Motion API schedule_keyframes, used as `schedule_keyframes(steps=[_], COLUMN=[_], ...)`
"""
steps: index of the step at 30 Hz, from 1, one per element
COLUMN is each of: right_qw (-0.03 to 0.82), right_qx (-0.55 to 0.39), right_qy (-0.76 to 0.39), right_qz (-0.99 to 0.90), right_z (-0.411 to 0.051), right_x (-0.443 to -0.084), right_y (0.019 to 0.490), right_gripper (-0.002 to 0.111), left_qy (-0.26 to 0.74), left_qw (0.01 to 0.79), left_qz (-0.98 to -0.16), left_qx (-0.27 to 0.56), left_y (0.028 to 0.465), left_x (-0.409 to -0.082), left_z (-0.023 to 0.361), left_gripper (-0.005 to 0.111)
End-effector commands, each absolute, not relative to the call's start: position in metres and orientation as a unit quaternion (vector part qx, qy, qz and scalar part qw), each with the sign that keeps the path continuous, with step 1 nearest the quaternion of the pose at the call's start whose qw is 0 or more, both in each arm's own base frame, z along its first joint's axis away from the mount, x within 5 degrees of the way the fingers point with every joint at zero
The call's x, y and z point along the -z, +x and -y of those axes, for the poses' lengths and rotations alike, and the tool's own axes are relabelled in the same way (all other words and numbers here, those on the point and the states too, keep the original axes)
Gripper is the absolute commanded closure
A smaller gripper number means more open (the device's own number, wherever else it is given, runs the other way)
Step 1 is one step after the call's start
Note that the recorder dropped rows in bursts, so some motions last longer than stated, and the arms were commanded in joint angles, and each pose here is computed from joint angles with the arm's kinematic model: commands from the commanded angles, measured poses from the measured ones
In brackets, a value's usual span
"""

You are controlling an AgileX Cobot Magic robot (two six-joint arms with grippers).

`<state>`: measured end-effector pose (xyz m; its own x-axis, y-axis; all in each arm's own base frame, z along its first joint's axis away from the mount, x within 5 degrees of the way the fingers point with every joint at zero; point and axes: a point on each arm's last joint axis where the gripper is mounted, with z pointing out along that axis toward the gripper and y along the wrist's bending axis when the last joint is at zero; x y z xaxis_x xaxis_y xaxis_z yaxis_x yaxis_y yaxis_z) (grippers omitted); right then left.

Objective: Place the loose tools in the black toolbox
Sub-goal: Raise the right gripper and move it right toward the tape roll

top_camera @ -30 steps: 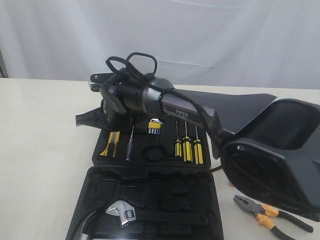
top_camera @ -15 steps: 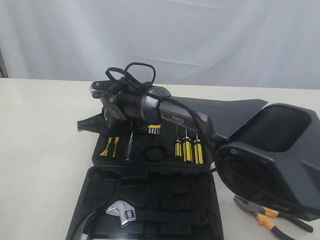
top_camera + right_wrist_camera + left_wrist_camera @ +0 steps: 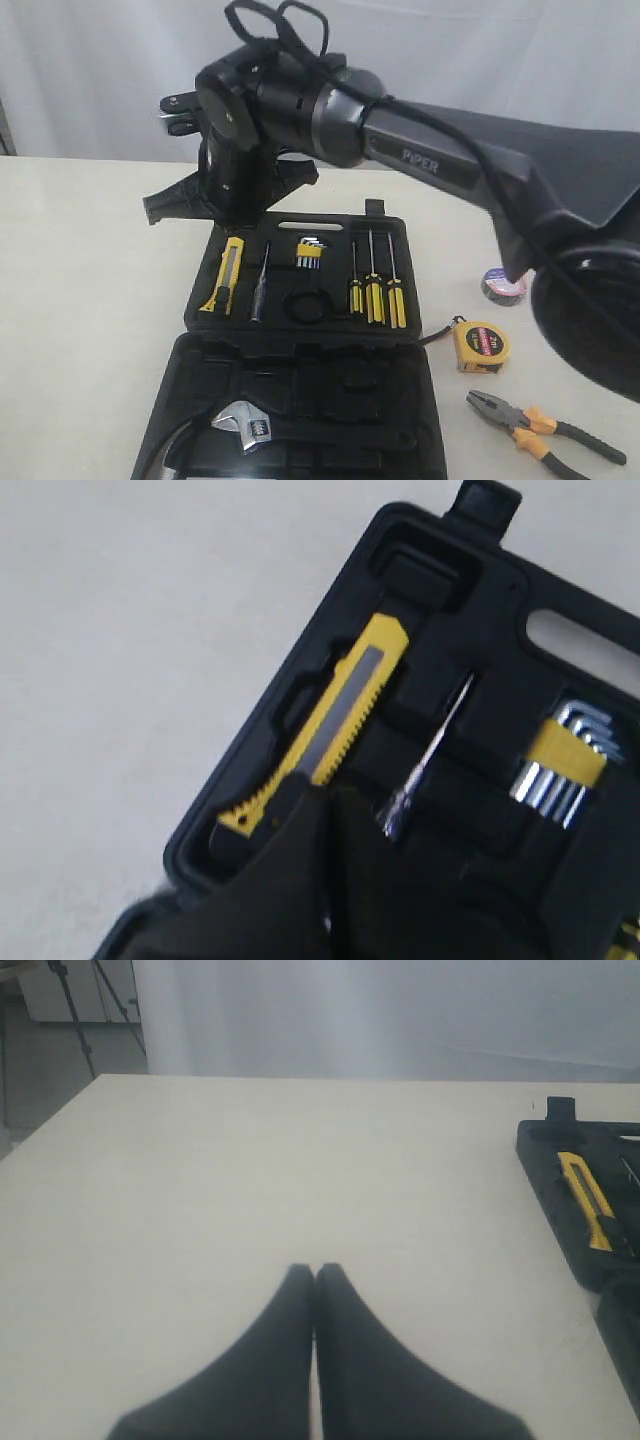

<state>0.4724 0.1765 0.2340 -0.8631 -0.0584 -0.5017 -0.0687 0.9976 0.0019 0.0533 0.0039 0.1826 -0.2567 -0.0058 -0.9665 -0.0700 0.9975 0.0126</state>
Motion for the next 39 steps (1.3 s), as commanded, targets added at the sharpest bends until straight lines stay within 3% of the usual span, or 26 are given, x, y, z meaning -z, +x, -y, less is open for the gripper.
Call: schedule_keyframes(steps=[1,12,20,30,39], right_qw=[0.223,0.254,0.291,0.194,0.120], right_qx=[-0.022,-0.030,-0.019,0.019,0.016], right_qy=[-0.084,-0.138,-0.095,0.028,0.082], right_qz=[-0.971,-0.957,-0.952,-0.980,-0.989], right_z=[-0.174,-0.157,-0.093,0.005,0.016], right_x=[-0.267,-0.349,-0.397,-0.355,-0.286], right_y=[0.450,0.410,0.373,0.306,0.280], right_gripper=[0.109,0.109,0.109,0.109,0.109], left_qy=[-0.024,-0.024,-0.024,-0.024,-0.024], left_qw=[0.611,0.611,0.611,0.611,0.611], left_qz=[-0.791,-0.791,-0.791,-0.791,-0.791], left_qx=[-0.023,-0.023,-0.023,-0.023,-0.023], left_y=[0.053,0.053,0.053,0.053,0.053], left_x=[-0.182,-0.182,-0.182,-0.182,-0.182], left_z=[-0.004,-0.004,-0.004,-0.004,-0.004], left_gripper=[0.107,0.107,0.107,0.107,0.107])
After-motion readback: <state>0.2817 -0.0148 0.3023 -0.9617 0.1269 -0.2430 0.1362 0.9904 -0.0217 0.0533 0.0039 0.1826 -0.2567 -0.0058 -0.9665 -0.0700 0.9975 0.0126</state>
